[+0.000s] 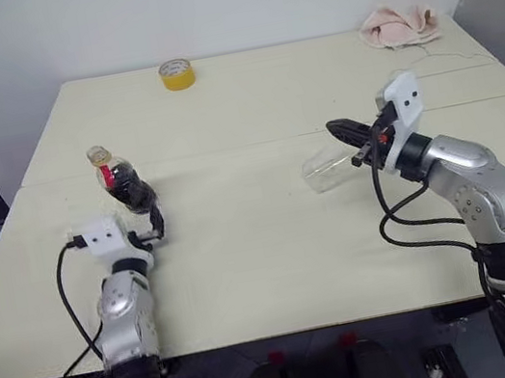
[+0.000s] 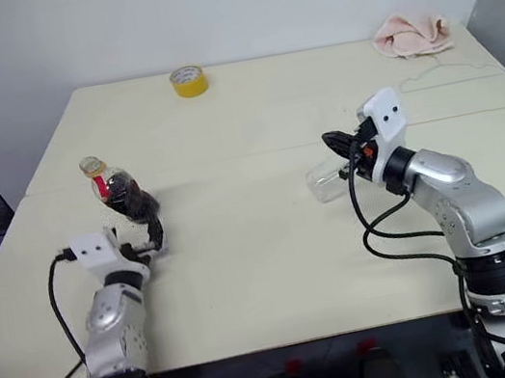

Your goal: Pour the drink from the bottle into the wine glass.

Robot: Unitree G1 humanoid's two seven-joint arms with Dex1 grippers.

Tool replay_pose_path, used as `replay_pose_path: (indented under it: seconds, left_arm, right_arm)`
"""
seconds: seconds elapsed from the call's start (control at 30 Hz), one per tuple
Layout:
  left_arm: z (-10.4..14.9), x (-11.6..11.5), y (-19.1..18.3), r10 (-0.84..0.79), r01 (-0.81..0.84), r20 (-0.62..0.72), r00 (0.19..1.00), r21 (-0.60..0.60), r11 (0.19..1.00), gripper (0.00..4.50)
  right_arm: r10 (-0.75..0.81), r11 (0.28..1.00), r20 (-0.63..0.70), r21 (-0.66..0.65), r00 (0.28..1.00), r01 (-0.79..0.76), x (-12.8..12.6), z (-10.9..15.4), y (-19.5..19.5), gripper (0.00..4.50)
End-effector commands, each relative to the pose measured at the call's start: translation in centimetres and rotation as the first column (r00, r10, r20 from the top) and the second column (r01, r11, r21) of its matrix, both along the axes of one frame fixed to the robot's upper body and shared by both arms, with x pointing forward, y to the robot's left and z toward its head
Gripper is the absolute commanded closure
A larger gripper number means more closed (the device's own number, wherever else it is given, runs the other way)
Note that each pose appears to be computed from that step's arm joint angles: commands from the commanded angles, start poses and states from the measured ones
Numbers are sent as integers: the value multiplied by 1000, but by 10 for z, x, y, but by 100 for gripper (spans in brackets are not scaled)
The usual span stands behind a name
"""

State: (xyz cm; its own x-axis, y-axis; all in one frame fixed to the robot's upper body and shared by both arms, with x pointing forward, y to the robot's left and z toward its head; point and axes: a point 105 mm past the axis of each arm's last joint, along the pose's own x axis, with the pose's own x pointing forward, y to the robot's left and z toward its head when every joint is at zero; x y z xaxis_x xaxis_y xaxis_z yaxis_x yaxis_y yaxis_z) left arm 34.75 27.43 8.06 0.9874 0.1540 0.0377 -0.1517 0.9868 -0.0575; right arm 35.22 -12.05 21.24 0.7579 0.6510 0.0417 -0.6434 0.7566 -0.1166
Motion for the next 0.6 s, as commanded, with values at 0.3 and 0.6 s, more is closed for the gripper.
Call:
replay_pose_path:
  seconds: [0.3, 0.6]
  left_arm:
    - [14, -47, -99, -501, 499, 8, 866, -92, 862, 2]
    - [29, -49, -166, -759, 770, -129, 638, 84, 633, 0]
  right_arm:
    - [36, 952, -66, -301, 997, -54, -15, -13, -51, 450]
    - [121, 640, -60, -758, 991, -124, 19, -16, -62, 333]
